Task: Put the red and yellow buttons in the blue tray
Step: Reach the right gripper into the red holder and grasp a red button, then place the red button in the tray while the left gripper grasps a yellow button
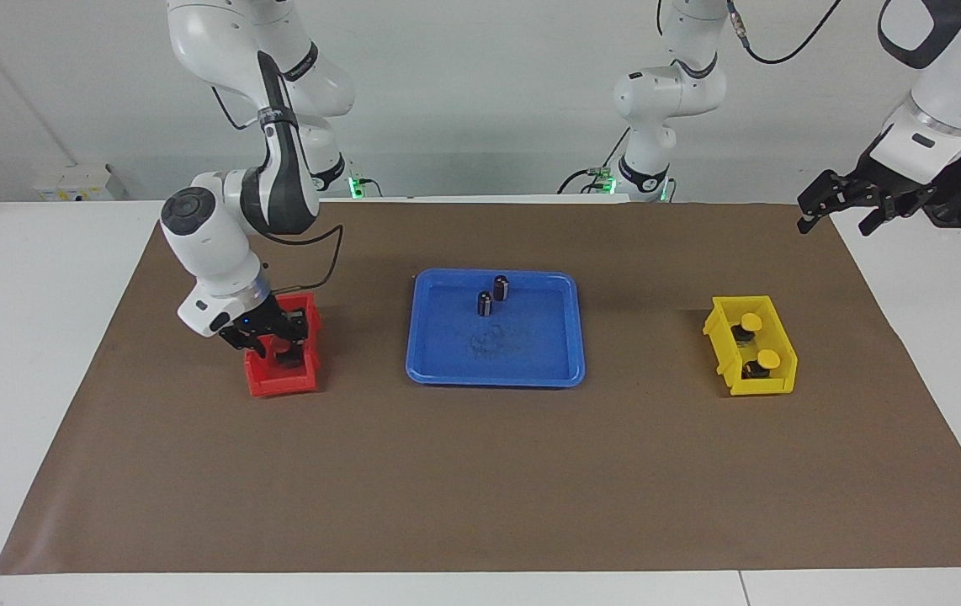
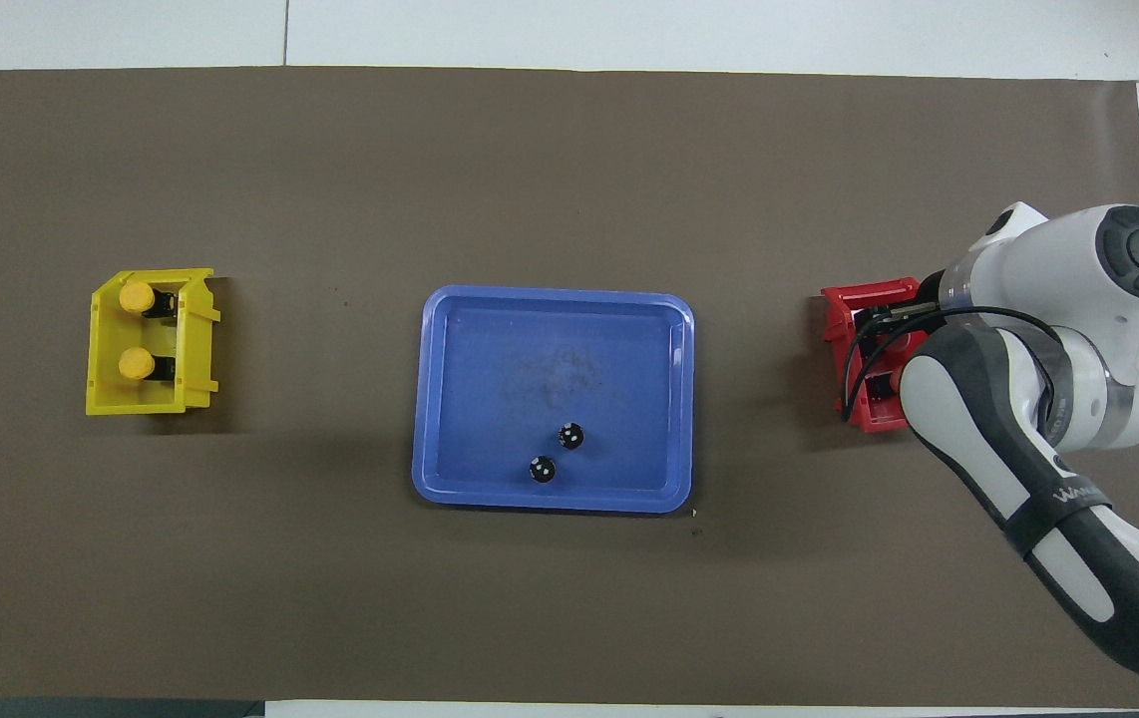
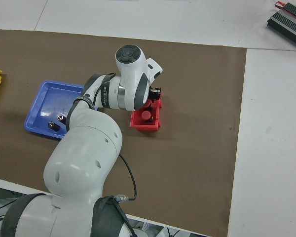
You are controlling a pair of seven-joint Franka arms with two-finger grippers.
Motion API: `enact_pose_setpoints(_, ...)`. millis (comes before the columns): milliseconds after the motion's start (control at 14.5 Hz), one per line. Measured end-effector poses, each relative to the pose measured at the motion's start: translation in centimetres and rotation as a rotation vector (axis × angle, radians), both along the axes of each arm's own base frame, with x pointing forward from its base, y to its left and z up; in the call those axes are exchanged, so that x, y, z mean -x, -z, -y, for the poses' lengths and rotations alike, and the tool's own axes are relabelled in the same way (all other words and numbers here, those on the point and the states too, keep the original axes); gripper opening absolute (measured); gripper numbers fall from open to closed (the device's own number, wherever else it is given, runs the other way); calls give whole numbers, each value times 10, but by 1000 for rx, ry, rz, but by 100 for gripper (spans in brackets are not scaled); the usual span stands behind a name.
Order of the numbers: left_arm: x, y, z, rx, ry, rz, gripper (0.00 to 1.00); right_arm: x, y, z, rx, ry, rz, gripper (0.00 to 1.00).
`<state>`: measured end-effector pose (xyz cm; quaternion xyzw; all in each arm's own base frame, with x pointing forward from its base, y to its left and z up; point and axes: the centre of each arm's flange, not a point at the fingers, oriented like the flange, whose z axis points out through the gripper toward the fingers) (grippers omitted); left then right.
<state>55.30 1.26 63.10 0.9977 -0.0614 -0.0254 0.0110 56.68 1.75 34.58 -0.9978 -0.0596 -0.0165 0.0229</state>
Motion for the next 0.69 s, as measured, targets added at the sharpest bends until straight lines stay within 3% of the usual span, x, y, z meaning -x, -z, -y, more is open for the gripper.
enact_pose_setpoints(69, 0, 0, 0, 0, 0, 1, 100, 1, 2, 0, 1, -7, -1, 65)
enact_pose_setpoints(276, 0, 2, -1, 0, -2, 6, 100, 5, 5, 1, 3, -45, -4, 41)
enact_pose_setpoints(484, 2, 2, -4, -1, -7, 14, 100, 3, -4, 5, 4, -69, -25, 41)
enact_pose_setpoints(691, -8, 5, -8, -5, -15, 103, 100, -18, -56, 5, -1, -84, -79, 41)
